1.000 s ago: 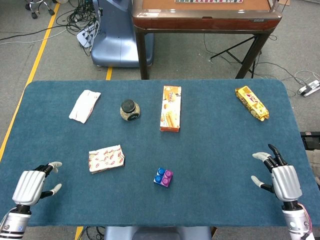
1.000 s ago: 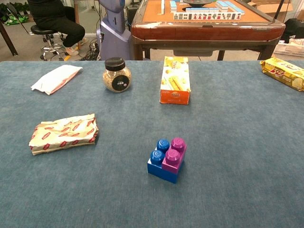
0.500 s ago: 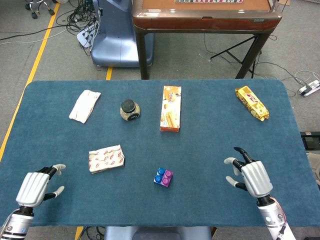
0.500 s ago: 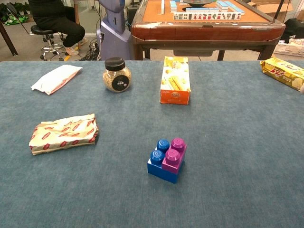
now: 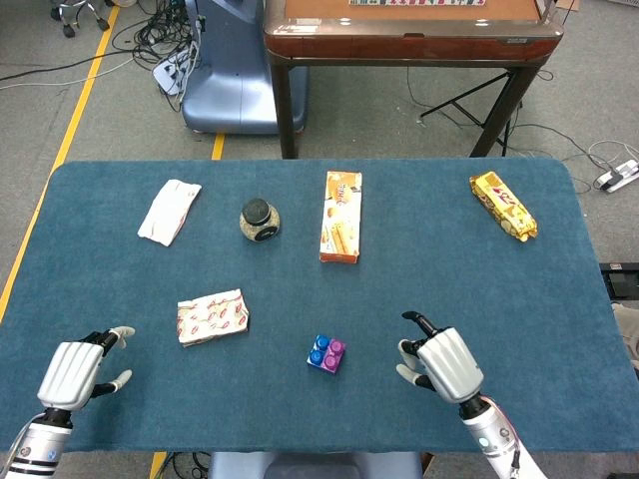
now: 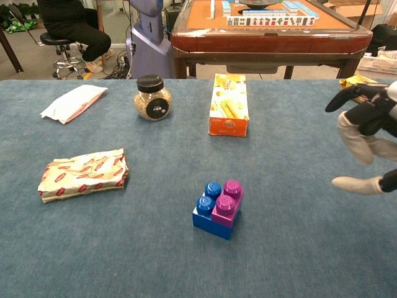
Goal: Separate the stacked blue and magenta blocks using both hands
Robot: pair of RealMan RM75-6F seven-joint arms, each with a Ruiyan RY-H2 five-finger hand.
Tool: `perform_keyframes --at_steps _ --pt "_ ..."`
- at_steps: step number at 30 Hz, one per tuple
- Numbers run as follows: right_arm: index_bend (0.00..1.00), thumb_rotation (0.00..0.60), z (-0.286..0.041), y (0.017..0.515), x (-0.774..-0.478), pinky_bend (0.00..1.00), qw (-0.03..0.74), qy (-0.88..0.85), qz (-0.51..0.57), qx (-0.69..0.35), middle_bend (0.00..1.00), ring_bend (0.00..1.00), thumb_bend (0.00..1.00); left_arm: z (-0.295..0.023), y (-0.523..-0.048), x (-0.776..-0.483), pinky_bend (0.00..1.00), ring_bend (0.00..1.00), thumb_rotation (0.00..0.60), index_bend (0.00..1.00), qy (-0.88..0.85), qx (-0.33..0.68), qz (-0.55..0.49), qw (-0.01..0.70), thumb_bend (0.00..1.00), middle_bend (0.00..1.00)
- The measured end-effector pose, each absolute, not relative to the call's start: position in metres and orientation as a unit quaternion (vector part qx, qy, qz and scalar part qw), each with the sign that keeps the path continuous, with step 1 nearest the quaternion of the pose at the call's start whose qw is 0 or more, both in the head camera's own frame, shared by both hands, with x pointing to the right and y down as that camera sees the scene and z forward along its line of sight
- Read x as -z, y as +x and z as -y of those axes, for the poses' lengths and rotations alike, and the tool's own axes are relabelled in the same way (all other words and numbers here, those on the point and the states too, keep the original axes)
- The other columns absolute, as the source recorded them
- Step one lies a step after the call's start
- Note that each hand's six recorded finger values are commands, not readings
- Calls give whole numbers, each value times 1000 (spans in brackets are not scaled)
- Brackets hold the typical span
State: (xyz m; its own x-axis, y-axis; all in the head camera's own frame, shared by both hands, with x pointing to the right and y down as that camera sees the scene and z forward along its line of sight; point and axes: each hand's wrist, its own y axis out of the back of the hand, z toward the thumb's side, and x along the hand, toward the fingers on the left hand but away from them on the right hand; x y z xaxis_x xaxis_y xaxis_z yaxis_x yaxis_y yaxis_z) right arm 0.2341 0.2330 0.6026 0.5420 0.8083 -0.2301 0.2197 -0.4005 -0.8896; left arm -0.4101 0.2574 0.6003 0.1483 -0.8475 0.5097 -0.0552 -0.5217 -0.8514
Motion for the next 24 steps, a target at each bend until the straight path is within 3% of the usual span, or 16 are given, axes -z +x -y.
perform_keyframes --at_steps 24 --pt "868 600 -247 144 -640 1000 449 -805 254 -293 1000 1000 0 -264 -413 -605 690 480 600 370 -675 563 -336 338 211 447"
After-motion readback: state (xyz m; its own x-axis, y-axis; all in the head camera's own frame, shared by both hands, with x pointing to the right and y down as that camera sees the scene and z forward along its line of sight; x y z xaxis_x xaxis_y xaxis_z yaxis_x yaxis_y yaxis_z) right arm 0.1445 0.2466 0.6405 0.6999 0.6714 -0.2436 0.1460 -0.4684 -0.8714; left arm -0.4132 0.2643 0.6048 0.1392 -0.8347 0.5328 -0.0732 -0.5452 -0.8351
